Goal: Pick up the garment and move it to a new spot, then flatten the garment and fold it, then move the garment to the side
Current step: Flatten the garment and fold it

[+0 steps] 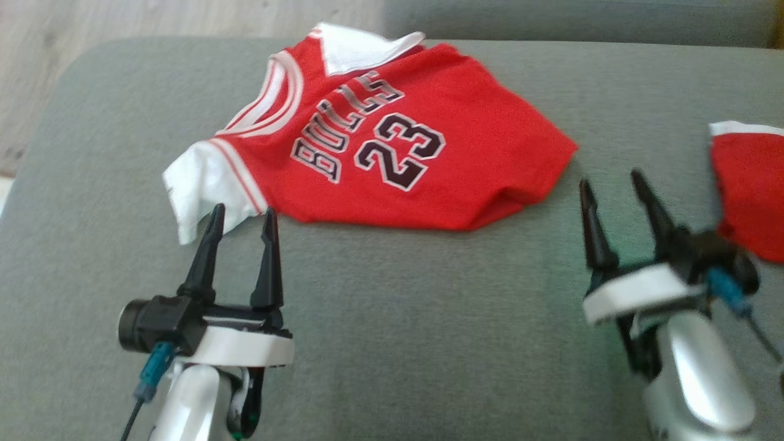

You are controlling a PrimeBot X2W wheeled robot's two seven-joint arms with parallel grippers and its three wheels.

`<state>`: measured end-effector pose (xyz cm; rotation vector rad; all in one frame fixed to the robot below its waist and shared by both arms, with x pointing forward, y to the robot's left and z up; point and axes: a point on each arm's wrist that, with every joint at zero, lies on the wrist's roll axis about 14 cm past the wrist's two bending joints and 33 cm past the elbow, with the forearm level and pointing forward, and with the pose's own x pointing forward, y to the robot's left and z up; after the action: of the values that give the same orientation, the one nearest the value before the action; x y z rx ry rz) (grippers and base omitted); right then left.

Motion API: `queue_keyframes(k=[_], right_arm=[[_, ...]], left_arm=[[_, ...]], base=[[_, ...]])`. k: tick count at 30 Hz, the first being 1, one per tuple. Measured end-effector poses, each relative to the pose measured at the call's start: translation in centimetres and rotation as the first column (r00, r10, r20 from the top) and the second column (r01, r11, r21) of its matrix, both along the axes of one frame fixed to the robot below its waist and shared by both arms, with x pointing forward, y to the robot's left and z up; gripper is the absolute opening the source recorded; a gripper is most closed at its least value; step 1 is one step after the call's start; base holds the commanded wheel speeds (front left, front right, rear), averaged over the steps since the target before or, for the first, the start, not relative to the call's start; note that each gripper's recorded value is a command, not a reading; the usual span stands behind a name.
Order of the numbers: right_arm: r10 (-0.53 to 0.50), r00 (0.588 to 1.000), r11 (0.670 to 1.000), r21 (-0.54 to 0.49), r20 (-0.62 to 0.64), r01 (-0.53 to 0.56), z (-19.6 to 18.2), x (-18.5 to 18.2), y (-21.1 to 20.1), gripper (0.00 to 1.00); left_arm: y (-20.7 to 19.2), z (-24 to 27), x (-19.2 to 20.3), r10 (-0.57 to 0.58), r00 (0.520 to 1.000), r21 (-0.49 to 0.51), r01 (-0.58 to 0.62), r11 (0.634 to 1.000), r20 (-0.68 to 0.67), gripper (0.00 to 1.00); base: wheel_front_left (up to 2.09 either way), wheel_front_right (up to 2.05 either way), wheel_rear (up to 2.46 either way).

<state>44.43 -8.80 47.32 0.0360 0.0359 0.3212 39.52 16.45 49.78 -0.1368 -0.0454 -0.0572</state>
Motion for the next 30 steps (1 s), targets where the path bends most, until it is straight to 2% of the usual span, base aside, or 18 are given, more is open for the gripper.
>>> queue_keyframes(k=[4,8,14,19,20,21,25,30], right_arm=[[-0.006,1.0,1.0,-0.011,-0.019,0.006,0.6,3.5,0.6,1.0],[-0.012,0.991,0.999,-0.038,-0.133,0.007,-1.4,6.2,1.3,1.0],[-0.061,0.93,0.994,-0.111,-0.362,0.023,-7.3,7.9,1.0,1.0],[-0.03,0.896,0.995,-0.096,-0.444,-0.014,-9.4,8.8,3.1,1.0],[-0.022,0.891,0.995,-0.1,-0.454,-0.026,-9.7,8.8,3.5,0.37],[-0.016,0.888,0.994,-0.107,-0.46,-0.038,-9.9,8.9,3.8,0.0],[-0.008,0.896,0.991,-0.121,-0.443,-0.051,-9.8,9.2,4.1,0.0],[0.001,0.962,0.979,-0.196,-0.272,-0.057,-6.1,11.4,3.3,0.0]], left_arm=[[0.6,-0.5,-0.3,0.019,1.0,-0.015,-0.02,1.0,-0.018,1.0],[1.2,-1.4,-0.8,0.042,0.998,-0.02,-0.043,0.999,-0.05,1.0],[1.7,-2.0,-0.9,0.064,0.995,-0.023,-0.065,0.998,-0.072,1.0],[2.2,-2.3,-0.9,0.082,0.993,-0.019,-0.084,0.996,-0.086,1.0],[2.2,-2.5,-1.0,0.084,0.992,-0.021,-0.086,0.996,-0.092,1.0],[2.2,-2.6,-1.0,0.085,0.992,-0.023,-0.088,0.996,-0.095,1.0],[2.2,-2.5,-1.0,0.09,0.991,-0.021,-0.092,0.996,-0.095,1.0],[1.9,-2.2,-0.7,0.084,0.993,-0.032,-0.087,0.996,-0.085,1.0]], base=[[0.0,0.0,0.0],[0.0,0.0,0.0],[0.0,0.0,0.0],[0.0,0.0,0.0],[0.0,0.0,0.0],[0.0,0.0,0.0],[0.0,0.0,0.0],[0.0,0.0,0.0]])
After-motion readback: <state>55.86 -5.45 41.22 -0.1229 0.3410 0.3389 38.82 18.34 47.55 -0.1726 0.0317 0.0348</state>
